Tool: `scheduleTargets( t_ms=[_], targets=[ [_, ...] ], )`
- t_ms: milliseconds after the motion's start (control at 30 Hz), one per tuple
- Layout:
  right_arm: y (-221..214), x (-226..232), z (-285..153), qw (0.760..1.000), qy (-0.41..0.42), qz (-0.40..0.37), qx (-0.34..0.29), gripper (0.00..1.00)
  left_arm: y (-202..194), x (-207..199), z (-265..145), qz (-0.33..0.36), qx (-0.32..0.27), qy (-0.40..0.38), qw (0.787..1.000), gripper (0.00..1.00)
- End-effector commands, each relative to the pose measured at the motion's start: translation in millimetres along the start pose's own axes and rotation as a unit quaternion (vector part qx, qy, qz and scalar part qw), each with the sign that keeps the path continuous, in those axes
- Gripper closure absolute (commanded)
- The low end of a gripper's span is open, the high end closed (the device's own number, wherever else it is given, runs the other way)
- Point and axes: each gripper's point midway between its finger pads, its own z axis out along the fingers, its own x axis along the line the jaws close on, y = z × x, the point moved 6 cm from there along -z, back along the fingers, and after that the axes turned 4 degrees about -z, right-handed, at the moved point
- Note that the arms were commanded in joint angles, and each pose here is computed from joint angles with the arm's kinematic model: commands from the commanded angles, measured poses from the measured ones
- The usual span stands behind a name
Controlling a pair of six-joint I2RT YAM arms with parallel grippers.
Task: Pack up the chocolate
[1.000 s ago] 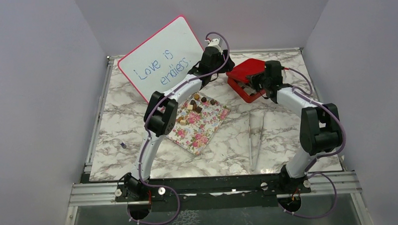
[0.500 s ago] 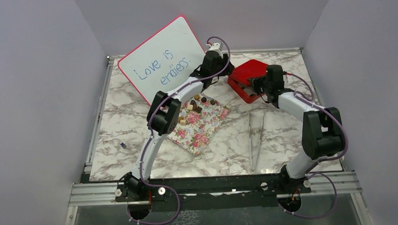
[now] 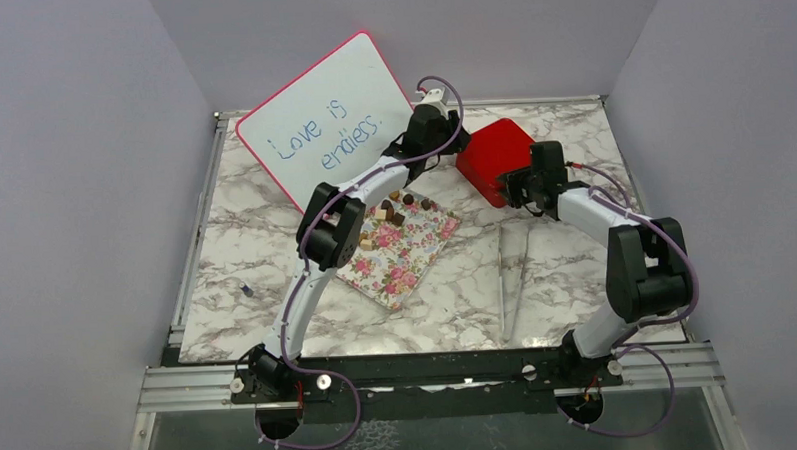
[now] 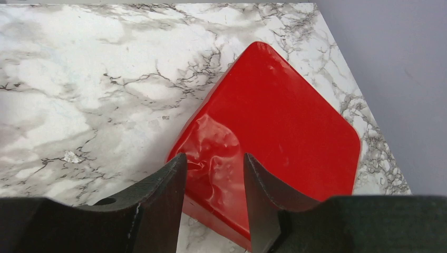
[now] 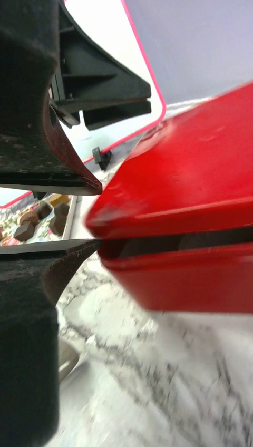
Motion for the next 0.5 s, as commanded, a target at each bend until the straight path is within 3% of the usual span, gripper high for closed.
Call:
scheduleTargets(
  t_ms=[0,267,367,467],
  targets=[
    [0.9,-15.6,-18.0,0.999,-0.034,0.005,-0.006,0.59,-10.9,-4.3,7.2,0.012,0.005,-0.022,1.000,0.55],
    [5.4,-24.5,-41.7,0.997,-0.072,-0.030,-0.017,0.54,-16.4,-1.7,7.8,0.027,0.013,-0.018,0.999,0.55],
    [14.1,-15.7,-49.5,0.995,-0.061,-0.072,-0.041,0.42,-14.1,-2.5,6.0,0.032,0.013,-0.015,0.999,0.55],
    [22.3,-6.8,-53.9,0.990,-0.057,-0.117,-0.060,0.31,-3.7,-8.5,2.1,0.044,0.005,-0.017,0.999,0.45]
  ],
)
